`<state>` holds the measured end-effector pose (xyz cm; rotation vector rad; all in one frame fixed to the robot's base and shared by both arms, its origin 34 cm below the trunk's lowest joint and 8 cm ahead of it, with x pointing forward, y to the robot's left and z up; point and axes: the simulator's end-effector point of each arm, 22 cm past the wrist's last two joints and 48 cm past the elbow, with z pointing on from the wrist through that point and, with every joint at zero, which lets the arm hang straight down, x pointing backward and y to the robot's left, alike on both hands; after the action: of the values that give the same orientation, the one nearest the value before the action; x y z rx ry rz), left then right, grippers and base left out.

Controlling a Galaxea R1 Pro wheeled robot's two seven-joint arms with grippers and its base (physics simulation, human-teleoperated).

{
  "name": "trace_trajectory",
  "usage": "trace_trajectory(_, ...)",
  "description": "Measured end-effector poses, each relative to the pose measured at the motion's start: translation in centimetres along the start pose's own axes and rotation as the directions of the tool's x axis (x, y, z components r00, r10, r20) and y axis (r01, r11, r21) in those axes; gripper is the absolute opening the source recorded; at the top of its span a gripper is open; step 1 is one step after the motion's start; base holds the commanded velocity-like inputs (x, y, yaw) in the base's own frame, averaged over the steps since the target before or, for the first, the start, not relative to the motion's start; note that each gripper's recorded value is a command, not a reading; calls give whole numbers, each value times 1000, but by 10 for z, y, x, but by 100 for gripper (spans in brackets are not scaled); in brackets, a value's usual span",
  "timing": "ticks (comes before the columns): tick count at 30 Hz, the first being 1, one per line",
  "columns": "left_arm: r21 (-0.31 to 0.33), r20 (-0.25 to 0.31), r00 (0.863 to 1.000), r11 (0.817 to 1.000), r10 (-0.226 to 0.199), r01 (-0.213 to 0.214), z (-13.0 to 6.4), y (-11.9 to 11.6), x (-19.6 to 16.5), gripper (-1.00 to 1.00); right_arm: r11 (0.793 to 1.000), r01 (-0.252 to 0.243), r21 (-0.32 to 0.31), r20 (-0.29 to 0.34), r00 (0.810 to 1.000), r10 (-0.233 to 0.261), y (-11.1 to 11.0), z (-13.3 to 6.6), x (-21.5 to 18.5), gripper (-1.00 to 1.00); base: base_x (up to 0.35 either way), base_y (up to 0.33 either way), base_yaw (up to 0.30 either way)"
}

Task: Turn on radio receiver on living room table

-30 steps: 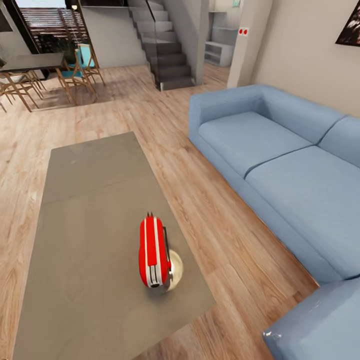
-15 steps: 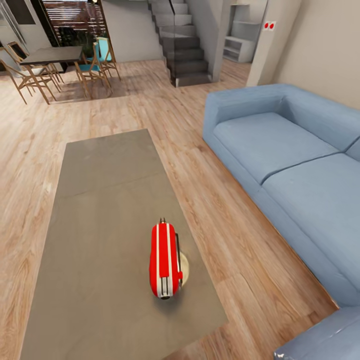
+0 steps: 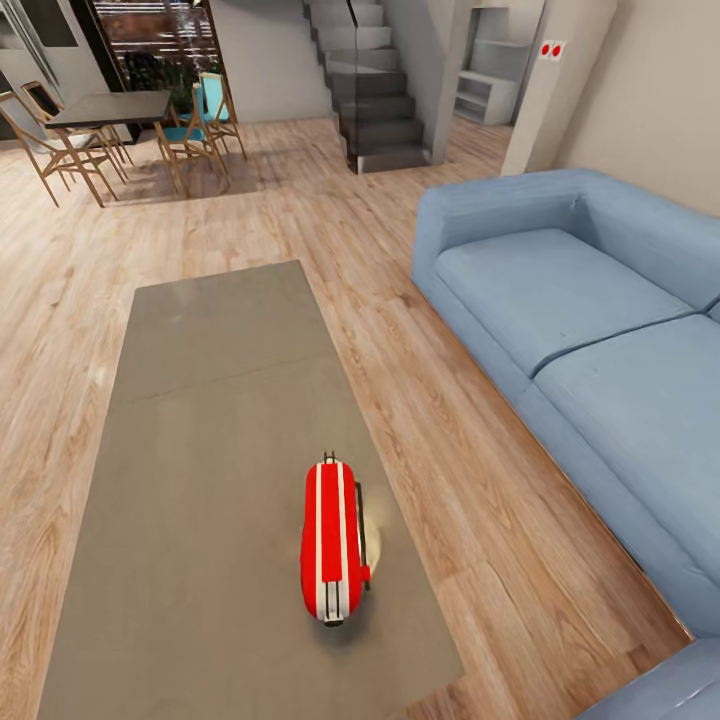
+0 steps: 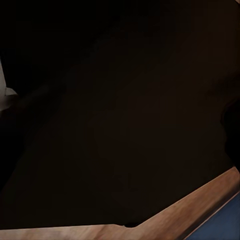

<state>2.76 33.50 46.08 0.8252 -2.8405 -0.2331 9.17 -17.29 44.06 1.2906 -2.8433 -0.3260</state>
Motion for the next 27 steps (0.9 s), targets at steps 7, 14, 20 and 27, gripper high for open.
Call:
trace_trajectory(7,1,-1,1000,1000,0,0,0,0,1,100,1000,-3,1,4,1000,3,0,0,-1,100,1,0,0)
trace_trajectory(14,0,1,1000,1000,2,-2,0,-1,0,100,1000,-14,0,7,1000,14,2,1,-5,100,0,0,0)
trace_trajectory(20,-4,2,1000,1000,6,-6,0,2,-1,100,1000,-14,-3,5,1000,14,3,1,-4,100,0,0,0)
trace_trajectory(27,-2,-1,1000,1000,15,-15,0,1,0,100,1000,-15,-6,5,1000,15,4,1,-5,100,0,0,0)
